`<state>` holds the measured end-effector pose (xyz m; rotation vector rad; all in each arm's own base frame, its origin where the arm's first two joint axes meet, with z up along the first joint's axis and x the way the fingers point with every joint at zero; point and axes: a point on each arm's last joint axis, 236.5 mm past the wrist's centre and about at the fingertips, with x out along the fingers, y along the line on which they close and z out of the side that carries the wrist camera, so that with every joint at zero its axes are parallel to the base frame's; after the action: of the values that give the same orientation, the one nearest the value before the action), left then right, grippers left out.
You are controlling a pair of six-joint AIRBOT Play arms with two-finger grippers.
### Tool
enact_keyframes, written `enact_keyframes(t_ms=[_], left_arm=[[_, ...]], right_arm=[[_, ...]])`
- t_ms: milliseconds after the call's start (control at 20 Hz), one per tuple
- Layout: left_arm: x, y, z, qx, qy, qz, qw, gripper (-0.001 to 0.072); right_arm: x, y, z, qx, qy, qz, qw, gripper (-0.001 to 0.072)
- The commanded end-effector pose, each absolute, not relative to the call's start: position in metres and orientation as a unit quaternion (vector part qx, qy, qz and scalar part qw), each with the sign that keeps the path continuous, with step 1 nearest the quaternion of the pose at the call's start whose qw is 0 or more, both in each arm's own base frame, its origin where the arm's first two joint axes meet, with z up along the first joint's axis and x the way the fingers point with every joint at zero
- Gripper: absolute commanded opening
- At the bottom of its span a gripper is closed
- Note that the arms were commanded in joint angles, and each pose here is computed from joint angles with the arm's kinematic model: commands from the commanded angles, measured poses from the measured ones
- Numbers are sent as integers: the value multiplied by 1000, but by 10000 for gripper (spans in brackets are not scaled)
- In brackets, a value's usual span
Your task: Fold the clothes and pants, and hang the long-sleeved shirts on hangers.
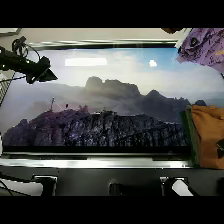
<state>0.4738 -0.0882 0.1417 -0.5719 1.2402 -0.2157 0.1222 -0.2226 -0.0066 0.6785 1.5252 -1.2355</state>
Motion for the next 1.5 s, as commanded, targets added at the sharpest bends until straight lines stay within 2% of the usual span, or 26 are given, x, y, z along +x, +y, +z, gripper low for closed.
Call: enact_keyframes(t_ms=[0,50,150,250,350,400,550,750,1050,1450], left_arm=[[474,-88,143,-258,570,-104,773,17],[473,-87,145,-249,567,-108,778,16],[471,-76,151,-217,557,-96,796,16],[466,-52,162,-154,540,-61,825,15],[458,-39,177,-109,523,-34,845,14],[451,-44,181,-101,519,-39,848,14],[424,-65,174,-69,506,-52,858,14],[392,-82,166,-67,480,-72,872,15],[376,-75,179,-60,469,-66,878,19],[377,-75,177,-61,471,-66,877,19]], right_arm=[[154,-232,4,290,601,-488,562,400],[189,-233,13,307,573,-447,614,370],[270,-219,46,333,503,-347,718,254],[349,-173,86,305,446,-235,808,148],[397,-96,101,242,437,-129,856,97],[410,-52,102,206,444,-76,869,37],[417,75,98,113,459,58,879,28],[394,167,99,41,458,155,874,28],[394,171,100,20,450,159,878,29],[394,171,100,20,451,159,878,29]])
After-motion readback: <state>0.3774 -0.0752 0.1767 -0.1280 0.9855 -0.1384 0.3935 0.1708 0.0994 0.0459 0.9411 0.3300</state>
